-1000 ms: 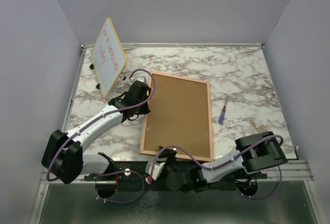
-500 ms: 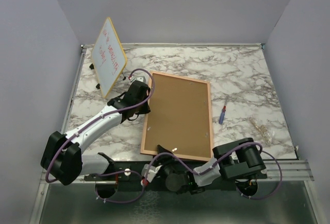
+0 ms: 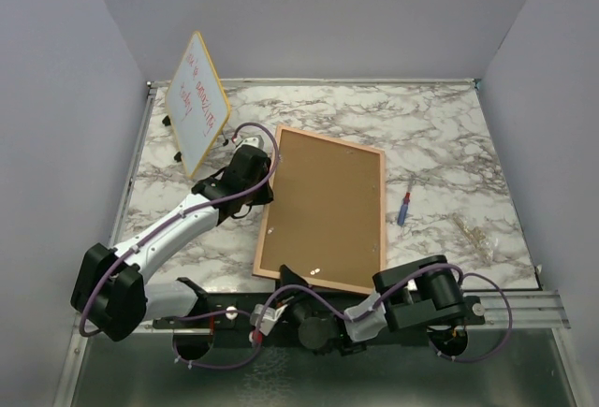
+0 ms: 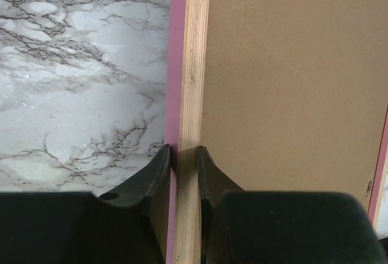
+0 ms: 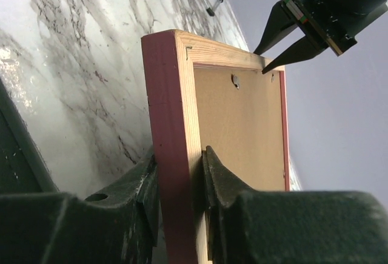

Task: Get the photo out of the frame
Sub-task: Turn over the photo frame at the center of the board.

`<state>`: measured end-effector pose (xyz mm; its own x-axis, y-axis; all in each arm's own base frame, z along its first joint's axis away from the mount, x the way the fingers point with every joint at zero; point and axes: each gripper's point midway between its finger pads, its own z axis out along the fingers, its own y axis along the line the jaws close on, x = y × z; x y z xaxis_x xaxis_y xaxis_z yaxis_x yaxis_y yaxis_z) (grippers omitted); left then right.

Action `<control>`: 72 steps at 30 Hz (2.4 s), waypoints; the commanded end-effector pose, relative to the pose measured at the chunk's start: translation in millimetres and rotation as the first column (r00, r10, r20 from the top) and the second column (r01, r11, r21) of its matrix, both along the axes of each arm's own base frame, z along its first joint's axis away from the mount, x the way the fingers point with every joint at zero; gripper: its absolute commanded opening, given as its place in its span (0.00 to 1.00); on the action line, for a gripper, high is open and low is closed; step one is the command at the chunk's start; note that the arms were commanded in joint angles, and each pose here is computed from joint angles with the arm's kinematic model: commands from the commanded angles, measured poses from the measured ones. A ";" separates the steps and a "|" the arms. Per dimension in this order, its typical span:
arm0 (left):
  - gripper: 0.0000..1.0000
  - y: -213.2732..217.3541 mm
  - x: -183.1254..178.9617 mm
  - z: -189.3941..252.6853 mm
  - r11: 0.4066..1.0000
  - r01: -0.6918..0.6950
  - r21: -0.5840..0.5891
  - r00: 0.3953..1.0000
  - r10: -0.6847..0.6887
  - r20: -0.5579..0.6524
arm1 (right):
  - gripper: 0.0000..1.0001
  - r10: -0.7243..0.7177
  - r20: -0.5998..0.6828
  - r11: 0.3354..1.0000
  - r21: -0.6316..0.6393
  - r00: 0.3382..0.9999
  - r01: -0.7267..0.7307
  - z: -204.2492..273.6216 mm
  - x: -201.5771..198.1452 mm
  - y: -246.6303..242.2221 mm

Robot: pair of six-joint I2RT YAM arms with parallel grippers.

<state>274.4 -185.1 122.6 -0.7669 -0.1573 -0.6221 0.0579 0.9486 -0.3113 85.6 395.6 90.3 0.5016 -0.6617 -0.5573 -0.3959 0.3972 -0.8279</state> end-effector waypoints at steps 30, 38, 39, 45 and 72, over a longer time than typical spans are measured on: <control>0.82 -48.6 0.6 23.6 0.877 0.199 -0.438 0.979 -0.158 0.128 | 0.01 -0.117 -0.059 0.962 0.242 0.991 0.128 42.3 11.0 -7.1; 0.78 -58.7 16.6 39.0 0.806 0.276 -0.524 0.960 -0.211 0.182 | 0.01 -0.112 -0.081 0.959 0.254 0.990 0.129 47.8 11.6 -12.4; 0.78 -59.9 18.9 40.3 0.802 0.281 -0.528 0.959 -0.212 0.187 | 0.01 -0.109 -0.085 0.959 0.253 0.990 0.127 48.2 11.3 -12.0; 0.67 -63.1 29.0 31.1 0.794 0.269 -0.545 0.963 -0.213 0.164 | 0.01 -0.101 -0.092 0.959 0.256 0.991 0.121 52.7 10.7 -11.3; 0.09 -53.6 41.3 23.5 0.852 0.263 -0.452 0.964 -0.217 0.152 | 0.01 -0.105 -0.098 0.957 0.260 0.990 0.128 52.0 6.4 -13.8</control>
<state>309.0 -239.5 137.5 -0.7974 -0.3262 -0.5077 0.2231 0.6223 -0.7503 92.8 386.1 126.0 0.4378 -0.6204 -0.6507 -0.3804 0.5279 -0.7593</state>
